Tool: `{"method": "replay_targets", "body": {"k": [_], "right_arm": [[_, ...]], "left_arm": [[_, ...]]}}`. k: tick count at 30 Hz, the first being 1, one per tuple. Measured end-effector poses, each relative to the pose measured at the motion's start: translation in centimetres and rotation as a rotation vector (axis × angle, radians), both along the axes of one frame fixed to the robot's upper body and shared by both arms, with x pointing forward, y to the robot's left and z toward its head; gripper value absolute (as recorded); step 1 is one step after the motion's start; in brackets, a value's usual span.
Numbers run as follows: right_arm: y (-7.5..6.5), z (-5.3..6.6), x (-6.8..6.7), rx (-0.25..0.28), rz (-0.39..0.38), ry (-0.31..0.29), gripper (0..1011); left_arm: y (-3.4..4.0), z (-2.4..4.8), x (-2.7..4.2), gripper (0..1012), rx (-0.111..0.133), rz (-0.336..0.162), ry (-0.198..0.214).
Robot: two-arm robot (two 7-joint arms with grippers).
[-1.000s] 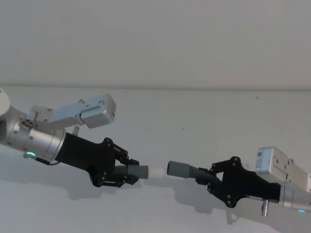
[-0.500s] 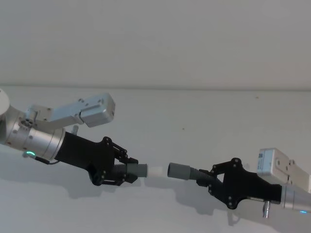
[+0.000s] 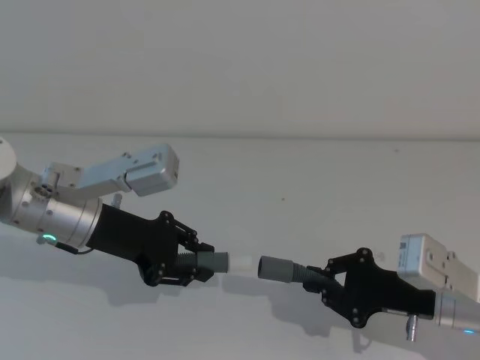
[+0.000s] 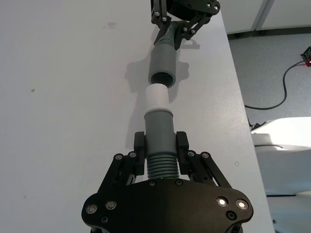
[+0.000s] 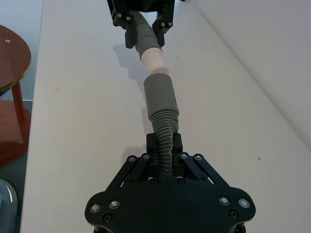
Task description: Use both hands to pick up one end of the pipe from the table, align the ends, and insert them.
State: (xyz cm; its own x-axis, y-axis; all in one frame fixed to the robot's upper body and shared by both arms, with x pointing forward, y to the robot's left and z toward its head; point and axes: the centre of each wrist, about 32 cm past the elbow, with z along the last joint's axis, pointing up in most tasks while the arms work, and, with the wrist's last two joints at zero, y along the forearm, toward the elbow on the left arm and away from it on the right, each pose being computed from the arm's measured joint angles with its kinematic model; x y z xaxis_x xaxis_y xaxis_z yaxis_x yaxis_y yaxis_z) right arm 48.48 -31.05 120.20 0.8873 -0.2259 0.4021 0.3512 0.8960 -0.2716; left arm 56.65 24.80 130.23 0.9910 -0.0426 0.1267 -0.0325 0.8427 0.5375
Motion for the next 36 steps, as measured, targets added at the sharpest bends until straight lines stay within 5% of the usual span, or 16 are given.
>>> {"method": "replay_targets", "body": {"k": [36], "right_arm": [[1.2, 0.1, 0.2, 0.001, -0.007, -0.015, 141]], "left_arm": [[0.00, -0.07, -0.22, 361, -0.011, 0.008, -0.012]]}}
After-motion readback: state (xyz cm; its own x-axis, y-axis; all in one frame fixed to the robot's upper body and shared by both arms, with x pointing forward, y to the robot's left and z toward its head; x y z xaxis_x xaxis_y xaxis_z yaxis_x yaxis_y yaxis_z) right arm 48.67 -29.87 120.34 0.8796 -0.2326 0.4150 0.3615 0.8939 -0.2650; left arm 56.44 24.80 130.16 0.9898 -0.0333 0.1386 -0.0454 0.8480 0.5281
